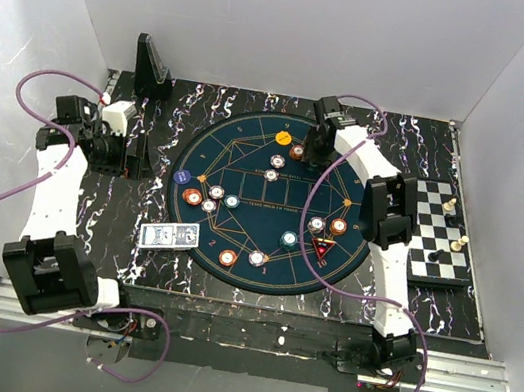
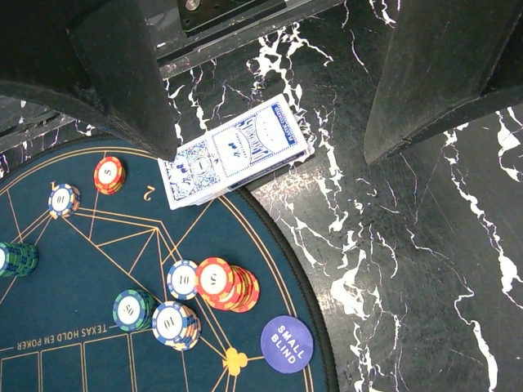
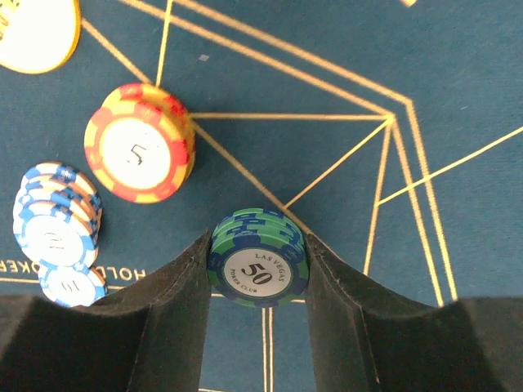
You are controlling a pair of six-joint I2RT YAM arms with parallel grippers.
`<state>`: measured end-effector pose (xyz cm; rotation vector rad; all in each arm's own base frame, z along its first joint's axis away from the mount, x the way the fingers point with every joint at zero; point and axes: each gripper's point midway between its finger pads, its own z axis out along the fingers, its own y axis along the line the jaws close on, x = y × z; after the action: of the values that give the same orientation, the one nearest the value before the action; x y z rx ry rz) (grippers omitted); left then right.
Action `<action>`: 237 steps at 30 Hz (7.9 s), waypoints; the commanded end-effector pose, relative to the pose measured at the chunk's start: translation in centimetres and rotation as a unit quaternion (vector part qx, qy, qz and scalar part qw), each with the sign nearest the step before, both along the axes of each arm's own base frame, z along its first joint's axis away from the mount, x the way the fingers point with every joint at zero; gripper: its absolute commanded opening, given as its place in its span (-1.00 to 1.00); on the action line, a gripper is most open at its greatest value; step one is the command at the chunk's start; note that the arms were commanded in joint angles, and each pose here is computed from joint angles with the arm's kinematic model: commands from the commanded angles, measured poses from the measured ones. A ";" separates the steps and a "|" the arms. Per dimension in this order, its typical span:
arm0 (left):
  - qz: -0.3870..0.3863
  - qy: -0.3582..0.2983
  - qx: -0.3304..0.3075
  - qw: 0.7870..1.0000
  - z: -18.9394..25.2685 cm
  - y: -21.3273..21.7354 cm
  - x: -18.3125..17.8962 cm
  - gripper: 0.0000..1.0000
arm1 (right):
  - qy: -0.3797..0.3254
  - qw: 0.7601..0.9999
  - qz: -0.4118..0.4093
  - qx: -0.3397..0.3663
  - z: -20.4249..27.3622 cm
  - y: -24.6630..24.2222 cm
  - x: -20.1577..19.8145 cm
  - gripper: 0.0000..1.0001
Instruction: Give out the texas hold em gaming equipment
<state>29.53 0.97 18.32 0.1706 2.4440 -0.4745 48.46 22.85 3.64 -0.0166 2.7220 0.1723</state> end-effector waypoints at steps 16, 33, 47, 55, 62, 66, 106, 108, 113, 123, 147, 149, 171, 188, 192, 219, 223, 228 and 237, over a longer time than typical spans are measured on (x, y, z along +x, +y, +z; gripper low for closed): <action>0.000 -0.002 0.006 1.000 -1.0 0.4 0.4 0.99 | -0.011 1.000 -0.027 0.000 -0.9 -1.3 3.1 0.19; -0.002 -0.029 0.004 1.000 1.3 -0.4 -1.0 0.99 | -0.059 0.997 -0.044 0.034 8.4 -2.0 -1.9 0.76; -0.007 -0.053 -0.002 0.999 3.0 -1.3 -2.3 0.99 | -0.023 0.996 0.088 -0.005 6.9 2.6 -18.4 0.82; -0.007 -0.059 0.002 0.998 3.8 -1.3 -2.3 0.99 | 0.020 0.994 0.103 -0.027 3.2 3.2 -21.3 0.83; -0.006 -0.062 0.004 0.998 4.0 -1.2 -2.1 1.00 | 0.051 0.991 0.116 -0.037 1.3 3.6 -22.8 0.83; -0.006 -0.061 0.003 0.998 4.0 -1.1 -2.0 0.99 | 0.068 0.989 0.124 -0.040 0.3 3.9 -24.1 0.81; -0.004 -0.068 0.017 0.998 4.0 -0.9 -2.4 0.99 | 0.098 0.971 0.217 0.000 -0.8 10.4 -29.9 0.29; -0.004 -0.069 0.017 0.997 4.0 -0.9 -2.4 0.99 | 0.094 0.972 0.216 0.000 -0.6 10.5 -29.7 0.29; -0.003 -0.065 0.017 0.998 3.8 -0.8 -2.3 1.00 | 0.081 0.974 0.210 -0.024 -0.3 9.6 -28.4 0.31; -0.003 -0.065 0.019 0.998 3.5 -0.8 -2.3 0.99 | 0.054 0.975 0.209 -0.058 0.5 8.9 -25.5 0.44; -0.001 -0.065 0.021 0.998 3.4 -0.6 -2.2 0.99 | 0.059 0.977 0.196 -0.061 0.8 6.9 -26.5 0.13; -0.001 -0.065 0.021 0.998 3.5 -0.6 -2.2 0.99 | 0.056 0.978 0.194 -0.059 0.9 6.8 -26.4 0.10; -0.001 -0.065 0.022 0.998 3.7 -0.6 -2.1 0.99 | 0.055 0.976 0.204 -0.058 0.3 7.8 -25.8 0.04; -0.002 -0.063 0.022 0.998 3.5 -0.6 -2.3 1.00 | 0.019 0.980 0.194 -0.032 1.2 8.7 -24.5 0.16; 0.000 -0.062 0.027 0.998 3.4 -0.5 -2.3 0.99 | 0.019 0.981 0.193 -0.032 1.1 8.7 -24.5 0.09; -0.002 -0.065 0.029 0.997 3.4 -0.5 -2.4 0.99 | 0.022 0.981 0.189 -0.045 2.1 7.6 -25.0 0.15; 0.000 -0.064 0.031 0.997 3.4 -0.4 -2.5 0.99 | 0.037 0.979 0.192 -0.050 1.1 7.5 -25.3 0.15; 0.001 -0.066 0.034 0.997 3.5 -0.3 -2.4 0.99 | 0.042 0.979 0.192 -0.047 0.7 7.6 -25.5 0.14; 0.000 -0.068 0.034 0.997 3.6 -0.3 -2.5 0.99 | 0.042 0.979 0.193 -0.049 0.6 7.7 -25.4 0.16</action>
<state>27.30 0.46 21.03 0.2093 2.3638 -0.4022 22.92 30.61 4.26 -0.5888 2.7761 0.1539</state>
